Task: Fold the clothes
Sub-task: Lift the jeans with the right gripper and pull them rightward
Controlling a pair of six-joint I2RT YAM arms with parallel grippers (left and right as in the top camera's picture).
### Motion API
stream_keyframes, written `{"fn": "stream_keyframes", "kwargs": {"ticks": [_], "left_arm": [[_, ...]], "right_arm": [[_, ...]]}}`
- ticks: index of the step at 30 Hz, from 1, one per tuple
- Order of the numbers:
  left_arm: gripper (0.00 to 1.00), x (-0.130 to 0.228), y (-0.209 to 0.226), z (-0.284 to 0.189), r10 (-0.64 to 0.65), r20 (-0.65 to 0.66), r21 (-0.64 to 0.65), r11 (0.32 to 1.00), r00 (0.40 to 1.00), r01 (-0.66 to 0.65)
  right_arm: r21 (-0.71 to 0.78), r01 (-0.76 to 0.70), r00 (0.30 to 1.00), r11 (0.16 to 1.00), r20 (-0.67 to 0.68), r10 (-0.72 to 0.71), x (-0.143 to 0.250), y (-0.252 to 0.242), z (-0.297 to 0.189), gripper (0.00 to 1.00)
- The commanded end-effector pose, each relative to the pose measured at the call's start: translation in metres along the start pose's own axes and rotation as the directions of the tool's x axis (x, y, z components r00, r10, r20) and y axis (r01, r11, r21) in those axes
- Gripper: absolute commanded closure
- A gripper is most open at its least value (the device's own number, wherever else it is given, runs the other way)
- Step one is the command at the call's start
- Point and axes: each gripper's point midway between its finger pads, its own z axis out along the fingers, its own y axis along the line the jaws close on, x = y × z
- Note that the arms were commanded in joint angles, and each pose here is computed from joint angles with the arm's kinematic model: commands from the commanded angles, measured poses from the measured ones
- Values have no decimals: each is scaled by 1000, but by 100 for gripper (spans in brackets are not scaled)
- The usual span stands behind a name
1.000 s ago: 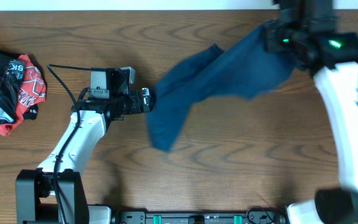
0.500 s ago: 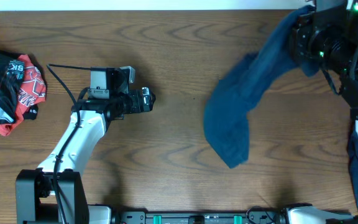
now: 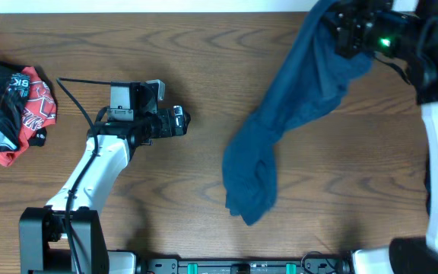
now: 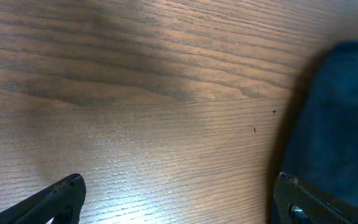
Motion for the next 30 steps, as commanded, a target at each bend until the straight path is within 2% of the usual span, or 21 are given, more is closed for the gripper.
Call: {"fn": "stream_keyframes", "kwargs": {"ticks": [1,5,7,11,16,18,21,30], "left_arm": [[2,-5,-3,-2,-7,10,15,1000,1000,7],[2,-5,-3,-2,-7,10,15,1000,1000,7],[2,-5,-3,-2,-7,10,15,1000,1000,7],[2,-5,-3,-2,-7,11,15,1000,1000,7],[2,-5,-3,-2,-7,10,15,1000,1000,7],[2,-5,-3,-2,-7,10,15,1000,1000,7],[2,-5,-3,-2,-7,11,15,1000,1000,7],[2,-6,-3,-2,-4,18,17,1000,1000,4]], "right_arm": [[-78,-41,999,996,-3,40,-1,10,-3,99],[104,-81,994,991,-71,89,17,-26,-21,99],[270,-107,981,957,-126,146,34,-53,-39,99],[612,-99,940,785,-202,275,67,-99,-88,99],[789,-62,932,611,-172,317,66,-109,-134,99],[819,-68,939,570,-141,315,58,-105,-149,99],[825,-66,958,562,-105,267,40,-90,-165,99],[780,-82,995,620,29,95,-14,-43,-182,99]]}}
